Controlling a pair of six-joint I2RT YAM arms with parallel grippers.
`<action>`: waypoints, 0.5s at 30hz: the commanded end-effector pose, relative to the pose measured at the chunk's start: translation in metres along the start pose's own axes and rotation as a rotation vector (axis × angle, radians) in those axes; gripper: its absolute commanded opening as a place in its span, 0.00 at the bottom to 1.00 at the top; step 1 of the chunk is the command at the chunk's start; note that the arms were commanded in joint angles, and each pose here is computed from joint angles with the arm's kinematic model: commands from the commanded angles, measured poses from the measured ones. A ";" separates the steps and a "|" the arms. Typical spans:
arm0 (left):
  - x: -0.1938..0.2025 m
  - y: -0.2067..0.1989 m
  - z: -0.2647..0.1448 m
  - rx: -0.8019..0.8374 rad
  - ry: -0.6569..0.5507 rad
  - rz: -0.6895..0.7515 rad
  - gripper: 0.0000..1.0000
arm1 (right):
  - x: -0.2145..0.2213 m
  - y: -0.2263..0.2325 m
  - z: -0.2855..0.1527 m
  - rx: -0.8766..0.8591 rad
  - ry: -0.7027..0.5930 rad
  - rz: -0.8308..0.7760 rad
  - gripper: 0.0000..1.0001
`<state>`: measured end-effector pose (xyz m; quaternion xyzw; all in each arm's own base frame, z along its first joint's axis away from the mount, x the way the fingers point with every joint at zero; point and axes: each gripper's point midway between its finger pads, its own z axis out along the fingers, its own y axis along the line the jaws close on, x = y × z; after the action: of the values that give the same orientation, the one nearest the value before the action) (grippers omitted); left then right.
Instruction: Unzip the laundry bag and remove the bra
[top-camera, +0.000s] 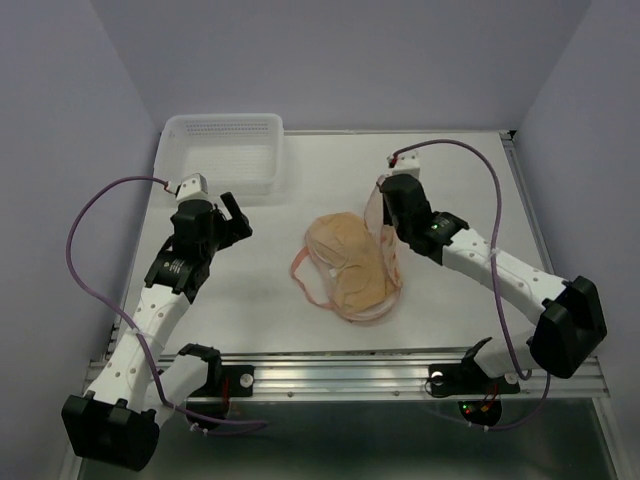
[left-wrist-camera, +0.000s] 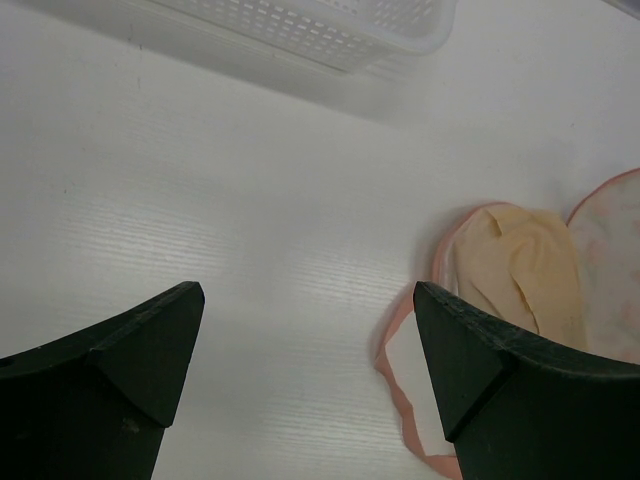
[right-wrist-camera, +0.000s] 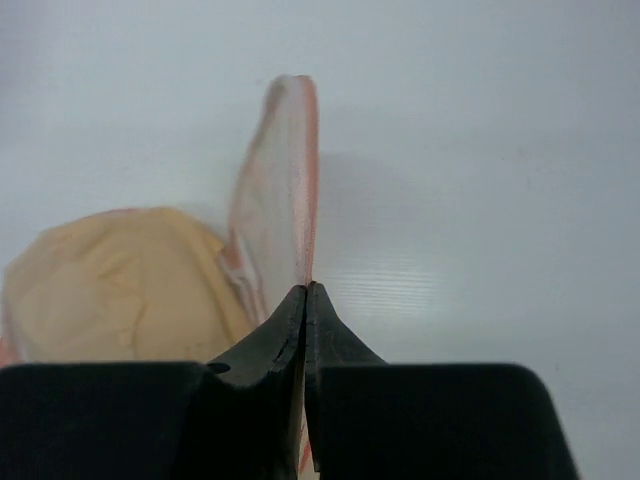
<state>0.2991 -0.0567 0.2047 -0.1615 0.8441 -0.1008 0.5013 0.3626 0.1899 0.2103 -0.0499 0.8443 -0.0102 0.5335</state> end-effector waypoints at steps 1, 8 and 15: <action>-0.004 0.000 0.001 0.015 -0.027 0.010 0.99 | 0.019 -0.071 0.002 0.207 0.057 0.125 0.05; 0.010 -0.011 0.009 0.074 0.035 0.011 0.99 | 0.030 -0.110 -0.012 0.296 0.034 0.336 0.94; 0.071 -0.100 0.003 0.326 0.224 0.007 0.99 | -0.008 -0.086 -0.050 0.046 -0.059 0.437 1.00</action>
<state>0.3002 -0.1093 0.1723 -0.1132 0.8758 -0.1730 0.4360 0.3334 0.0845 0.2155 0.1466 0.8385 0.0039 0.5249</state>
